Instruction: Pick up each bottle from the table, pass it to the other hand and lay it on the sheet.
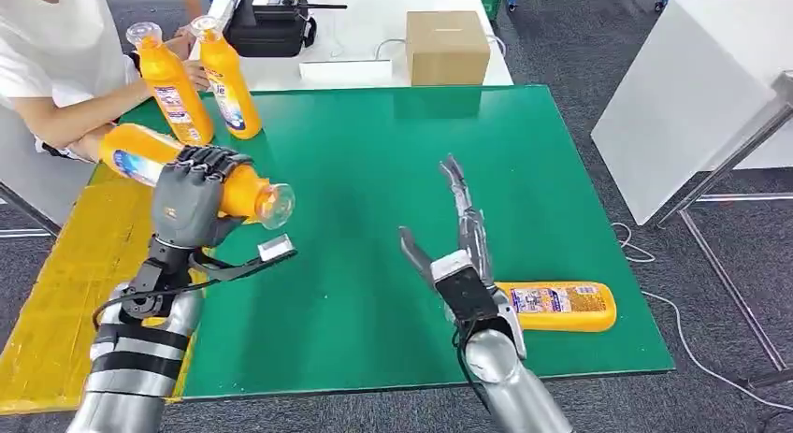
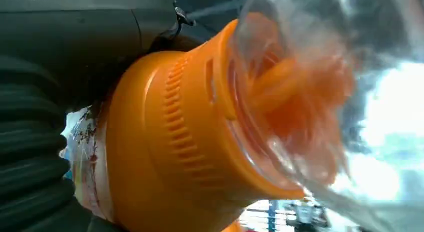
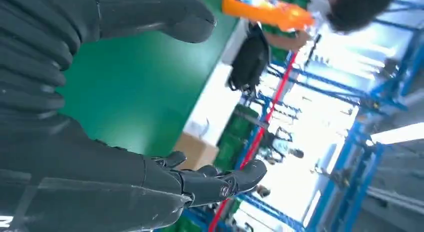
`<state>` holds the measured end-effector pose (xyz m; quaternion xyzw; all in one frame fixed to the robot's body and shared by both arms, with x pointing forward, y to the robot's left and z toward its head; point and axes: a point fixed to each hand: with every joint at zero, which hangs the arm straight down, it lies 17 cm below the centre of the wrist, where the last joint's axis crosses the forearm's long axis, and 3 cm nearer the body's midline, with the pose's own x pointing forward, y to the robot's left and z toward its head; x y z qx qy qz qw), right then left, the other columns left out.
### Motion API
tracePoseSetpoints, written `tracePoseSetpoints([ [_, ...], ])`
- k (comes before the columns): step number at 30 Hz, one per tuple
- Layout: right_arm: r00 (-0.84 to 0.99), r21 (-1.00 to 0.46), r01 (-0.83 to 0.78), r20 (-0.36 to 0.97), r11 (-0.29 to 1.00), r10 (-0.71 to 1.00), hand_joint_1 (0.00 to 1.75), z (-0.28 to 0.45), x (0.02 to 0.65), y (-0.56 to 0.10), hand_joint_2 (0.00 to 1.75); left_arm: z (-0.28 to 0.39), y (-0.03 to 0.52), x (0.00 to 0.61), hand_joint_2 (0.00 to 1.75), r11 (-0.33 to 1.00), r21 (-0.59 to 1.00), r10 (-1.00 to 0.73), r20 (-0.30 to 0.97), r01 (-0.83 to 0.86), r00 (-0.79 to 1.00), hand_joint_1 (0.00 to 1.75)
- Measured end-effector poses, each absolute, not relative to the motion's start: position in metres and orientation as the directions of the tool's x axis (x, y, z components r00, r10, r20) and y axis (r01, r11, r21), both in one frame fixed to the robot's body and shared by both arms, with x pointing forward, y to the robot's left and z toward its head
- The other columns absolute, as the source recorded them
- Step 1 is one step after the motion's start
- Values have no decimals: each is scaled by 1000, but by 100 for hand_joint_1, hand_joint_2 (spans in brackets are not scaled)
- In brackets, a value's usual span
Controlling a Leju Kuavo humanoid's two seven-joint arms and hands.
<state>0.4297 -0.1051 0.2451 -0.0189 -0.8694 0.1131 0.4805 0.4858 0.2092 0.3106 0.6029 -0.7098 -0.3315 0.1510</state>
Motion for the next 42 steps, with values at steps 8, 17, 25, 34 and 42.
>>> tracePoseSetpoints([
  [8,-584,-204,21,792,979,177,0,265,420,-136,175,253,266,552,175,-86,828,-994,-112,-554,-13,175],
  [17,-578,-251,130,767,959,279,0,269,406,-172,175,81,314,572,175,-250,968,-968,-250,35,3,175],
  [25,-563,-258,149,771,955,296,0,266,406,-183,175,44,331,568,175,-186,955,-981,-194,229,11,175],
  [34,-561,-258,149,772,954,297,0,265,406,-183,175,38,333,566,175,-145,959,-987,-157,245,32,175],
  [42,-561,-258,150,772,954,297,0,265,406,-183,175,37,333,567,175,-135,960,-988,-149,246,37,0],
])
